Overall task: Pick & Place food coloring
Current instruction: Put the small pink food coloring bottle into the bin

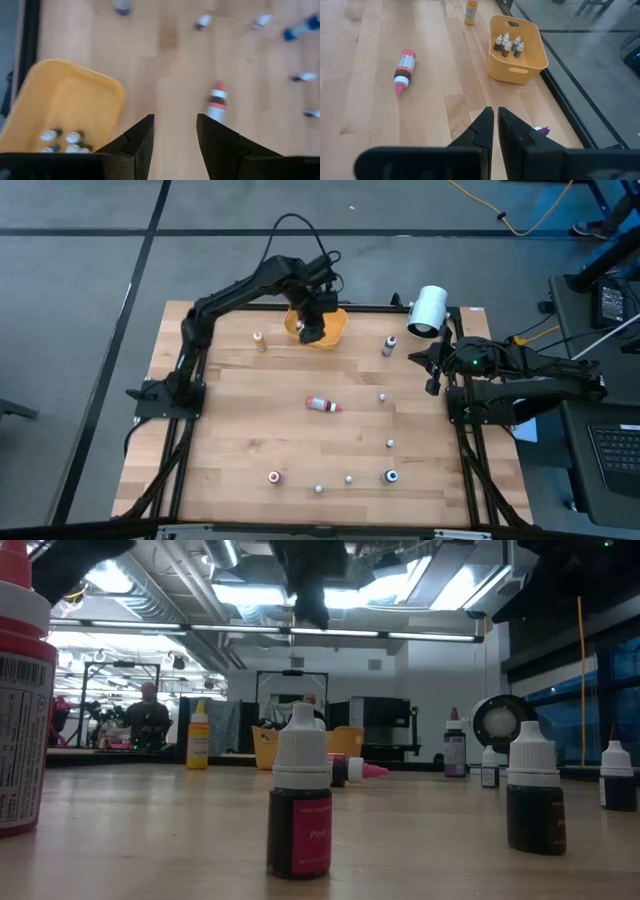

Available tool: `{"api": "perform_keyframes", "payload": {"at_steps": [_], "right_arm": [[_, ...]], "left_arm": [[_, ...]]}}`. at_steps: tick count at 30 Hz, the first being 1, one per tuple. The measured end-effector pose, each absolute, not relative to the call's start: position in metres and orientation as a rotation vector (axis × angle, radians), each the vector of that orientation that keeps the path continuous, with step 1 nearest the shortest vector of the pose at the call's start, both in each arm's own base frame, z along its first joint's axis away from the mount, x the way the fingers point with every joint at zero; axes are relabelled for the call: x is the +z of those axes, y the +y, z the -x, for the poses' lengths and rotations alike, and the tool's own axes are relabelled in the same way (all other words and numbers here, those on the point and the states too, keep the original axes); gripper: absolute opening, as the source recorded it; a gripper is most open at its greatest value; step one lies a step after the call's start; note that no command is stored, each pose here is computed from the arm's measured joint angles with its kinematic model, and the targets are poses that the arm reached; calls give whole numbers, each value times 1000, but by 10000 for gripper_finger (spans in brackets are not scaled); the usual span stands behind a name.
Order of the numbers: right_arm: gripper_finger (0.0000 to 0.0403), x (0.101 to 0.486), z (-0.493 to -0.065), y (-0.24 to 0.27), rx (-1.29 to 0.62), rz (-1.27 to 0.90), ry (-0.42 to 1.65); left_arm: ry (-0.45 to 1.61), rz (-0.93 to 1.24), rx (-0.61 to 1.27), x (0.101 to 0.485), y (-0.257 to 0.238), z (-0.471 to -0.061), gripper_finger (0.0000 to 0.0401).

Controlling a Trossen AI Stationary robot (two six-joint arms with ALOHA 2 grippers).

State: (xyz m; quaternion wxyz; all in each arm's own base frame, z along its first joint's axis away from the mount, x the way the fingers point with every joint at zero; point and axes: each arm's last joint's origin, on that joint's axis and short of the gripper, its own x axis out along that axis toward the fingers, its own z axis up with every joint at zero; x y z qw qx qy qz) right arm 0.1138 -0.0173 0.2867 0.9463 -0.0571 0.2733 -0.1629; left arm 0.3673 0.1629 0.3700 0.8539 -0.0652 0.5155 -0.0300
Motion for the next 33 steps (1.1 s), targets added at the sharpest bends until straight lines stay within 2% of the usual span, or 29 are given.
{"api": "perform_keyframes", "payload": {"at_steps": [12,23,33], "right_arm": [[30,287,-114,-17,-324,145,561],[30,288,-114,-17,-312,188,557],[30,288,-115,-17,-314,184,551]], "left_arm": [[1122,169,-124,420,56,-338,143],[1151,116,-154,423,-53,-337,143],[1078,33,-82,425,-117,-327,143]]}}
